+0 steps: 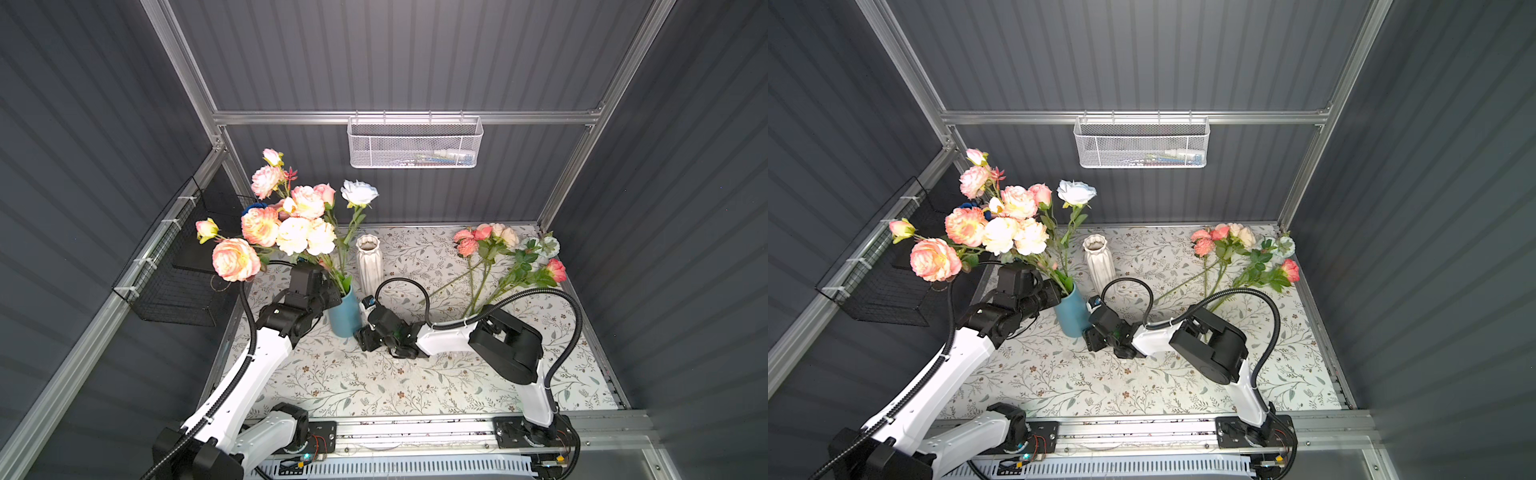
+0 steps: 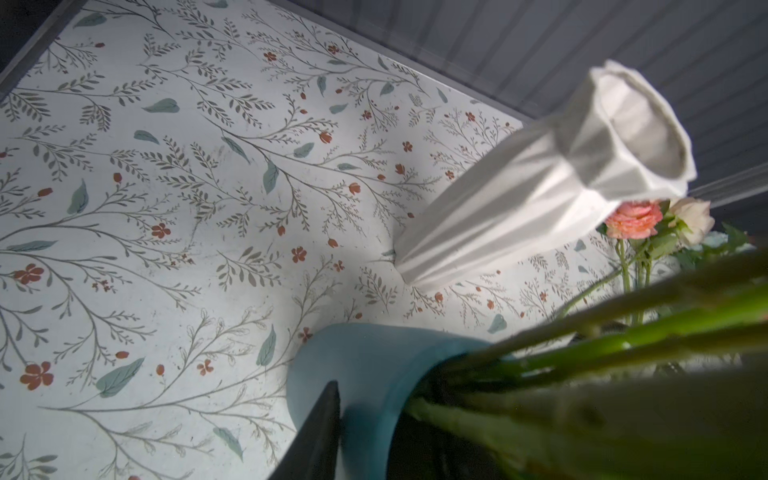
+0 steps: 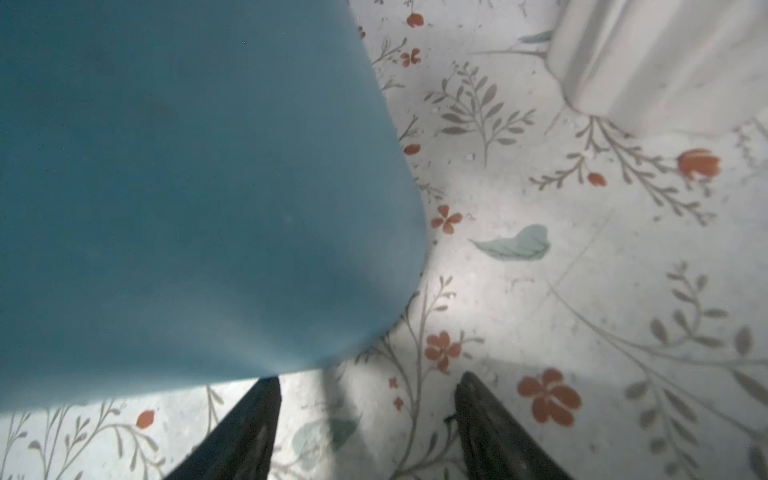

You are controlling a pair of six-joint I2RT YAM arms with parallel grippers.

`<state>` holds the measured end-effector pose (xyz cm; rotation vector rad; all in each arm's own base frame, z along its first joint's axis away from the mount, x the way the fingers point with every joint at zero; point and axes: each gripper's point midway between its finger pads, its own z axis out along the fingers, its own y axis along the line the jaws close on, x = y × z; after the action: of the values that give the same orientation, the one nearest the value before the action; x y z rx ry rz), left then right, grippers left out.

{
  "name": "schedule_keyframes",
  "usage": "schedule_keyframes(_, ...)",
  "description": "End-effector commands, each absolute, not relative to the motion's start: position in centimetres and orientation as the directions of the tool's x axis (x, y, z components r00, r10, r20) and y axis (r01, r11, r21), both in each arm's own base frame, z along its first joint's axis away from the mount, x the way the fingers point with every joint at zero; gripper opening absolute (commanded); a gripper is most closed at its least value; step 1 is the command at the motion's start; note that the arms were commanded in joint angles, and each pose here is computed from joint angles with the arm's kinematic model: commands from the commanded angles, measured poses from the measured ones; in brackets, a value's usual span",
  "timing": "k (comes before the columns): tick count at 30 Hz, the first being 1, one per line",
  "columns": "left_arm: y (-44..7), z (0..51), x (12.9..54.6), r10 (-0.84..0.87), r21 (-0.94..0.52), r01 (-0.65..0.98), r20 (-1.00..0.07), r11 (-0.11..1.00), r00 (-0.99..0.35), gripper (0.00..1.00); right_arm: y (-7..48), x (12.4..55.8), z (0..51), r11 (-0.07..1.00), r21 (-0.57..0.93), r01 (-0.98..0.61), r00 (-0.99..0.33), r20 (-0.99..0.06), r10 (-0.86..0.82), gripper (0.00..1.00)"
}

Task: Arrange the flowers into the vase

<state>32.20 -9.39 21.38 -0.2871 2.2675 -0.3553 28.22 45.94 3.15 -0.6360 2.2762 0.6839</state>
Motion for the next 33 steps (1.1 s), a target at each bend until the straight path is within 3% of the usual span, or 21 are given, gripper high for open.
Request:
schedule_keyframes(1, -9.4, 19.1, 31.8, -0.294, -0.322, -0.101, -0.635, 0.941, -0.714, 0.37, 45.7, 30.2, 2.3, 0.772, 0.272, -0.575, -0.666, -0.703, -0.248, 0.69)
schedule_keyframes(8, -7.9, 18.7, 33.9, -0.303, -0.261, -0.171, -0.648, 0.95, -0.698, 0.38, 47.3, 32.2, 2.0, 0.784, 0.282, -0.554, -0.68, -0.696, -0.23, 0.69)
schedule_keyframes(23, -4.8, 17.0, 38.3, -0.383, -0.268, -0.274, -0.624, 0.924, -0.681, 0.38, 49.6, 36.0, 1.5, 0.806, 0.314, -0.502, -0.716, -0.674, -0.183, 0.69)
schedule_keyframes(33, -4.7, 17.2, 39.2, -0.393, -0.27, -0.286, -0.621, 0.92, -0.678, 0.39, 48.5, 34.2, 2.9, 0.779, 0.368, -0.509, -0.725, -0.671, -0.157, 0.71)
